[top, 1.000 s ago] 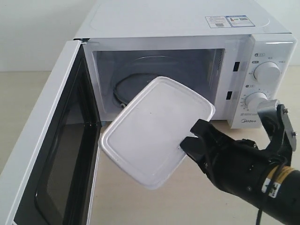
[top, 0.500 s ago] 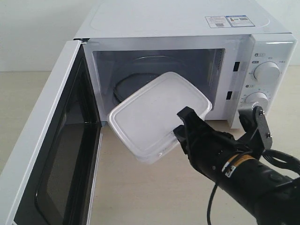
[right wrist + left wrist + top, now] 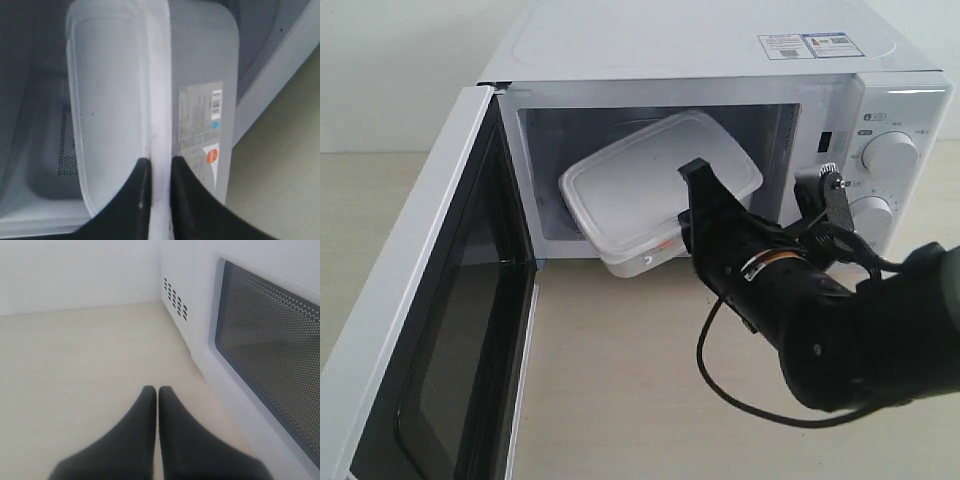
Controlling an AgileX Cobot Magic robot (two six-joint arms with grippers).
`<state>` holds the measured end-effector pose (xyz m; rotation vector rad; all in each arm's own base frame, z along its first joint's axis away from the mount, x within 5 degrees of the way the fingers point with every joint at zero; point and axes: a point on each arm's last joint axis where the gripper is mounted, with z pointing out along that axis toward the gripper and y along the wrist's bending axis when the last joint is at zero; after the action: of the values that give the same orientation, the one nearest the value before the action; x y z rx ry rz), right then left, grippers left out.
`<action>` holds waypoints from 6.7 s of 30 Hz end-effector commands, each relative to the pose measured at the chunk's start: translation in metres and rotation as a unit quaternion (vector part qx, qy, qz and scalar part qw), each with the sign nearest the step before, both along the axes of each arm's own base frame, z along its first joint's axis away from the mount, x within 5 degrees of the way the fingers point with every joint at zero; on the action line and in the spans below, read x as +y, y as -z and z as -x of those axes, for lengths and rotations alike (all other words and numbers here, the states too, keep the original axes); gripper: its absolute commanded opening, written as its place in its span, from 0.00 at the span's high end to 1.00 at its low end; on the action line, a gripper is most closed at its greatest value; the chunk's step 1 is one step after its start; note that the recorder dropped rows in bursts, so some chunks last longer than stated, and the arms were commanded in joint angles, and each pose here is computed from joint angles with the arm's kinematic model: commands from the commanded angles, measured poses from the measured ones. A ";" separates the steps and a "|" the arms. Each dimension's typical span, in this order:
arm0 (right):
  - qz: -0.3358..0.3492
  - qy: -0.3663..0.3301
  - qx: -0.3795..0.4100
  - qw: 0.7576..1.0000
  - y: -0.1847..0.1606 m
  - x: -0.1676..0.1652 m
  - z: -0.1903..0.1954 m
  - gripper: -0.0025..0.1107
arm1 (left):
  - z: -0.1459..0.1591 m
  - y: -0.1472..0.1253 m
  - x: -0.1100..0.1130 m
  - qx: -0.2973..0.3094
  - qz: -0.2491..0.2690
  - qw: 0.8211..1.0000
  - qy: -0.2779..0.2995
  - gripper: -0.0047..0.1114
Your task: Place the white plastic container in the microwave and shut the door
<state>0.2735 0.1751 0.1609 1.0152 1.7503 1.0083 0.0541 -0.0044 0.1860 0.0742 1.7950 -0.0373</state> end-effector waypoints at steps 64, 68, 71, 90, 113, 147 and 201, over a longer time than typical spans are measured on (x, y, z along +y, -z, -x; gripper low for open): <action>0.037 -0.028 -0.057 0.997 0.022 0.010 -0.056 0.60 | 0.000 0.001 0.000 0.001 0.005 1.000 -0.003 0.93; 0.186 -0.141 -0.128 0.964 0.029 0.013 -0.038 0.60 | 0.000 0.001 0.000 0.001 0.005 1.000 -0.003 0.93; 0.411 -0.210 -0.217 0.860 0.027 0.017 -0.036 0.68 | 0.000 0.001 0.000 0.001 0.005 1.000 -0.003 0.93; 0.576 -0.192 -0.255 0.752 0.047 0.033 -0.074 0.98 | 0.000 0.001 0.000 0.001 0.005 1.000 -0.003 0.93; 0.552 -0.183 -0.188 0.791 0.025 0.017 -0.048 0.98 | 0.000 0.001 0.000 0.001 0.005 1.000 -0.003 0.93; 0.410 -0.514 -0.028 0.753 -0.082 -0.029 0.131 0.98 | 0.000 0.001 0.000 0.001 0.005 1.000 -0.003 0.93; 0.409 -0.513 -0.028 0.754 -0.082 -0.029 0.131 0.98 | 0.008 -0.061 0.003 -0.343 -0.039 0.938 -0.023 0.93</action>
<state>0.1432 0.1465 0.2394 -0.6331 2.3727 0.6511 0.0524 -0.0019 0.2336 0.1035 1.2622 0.0722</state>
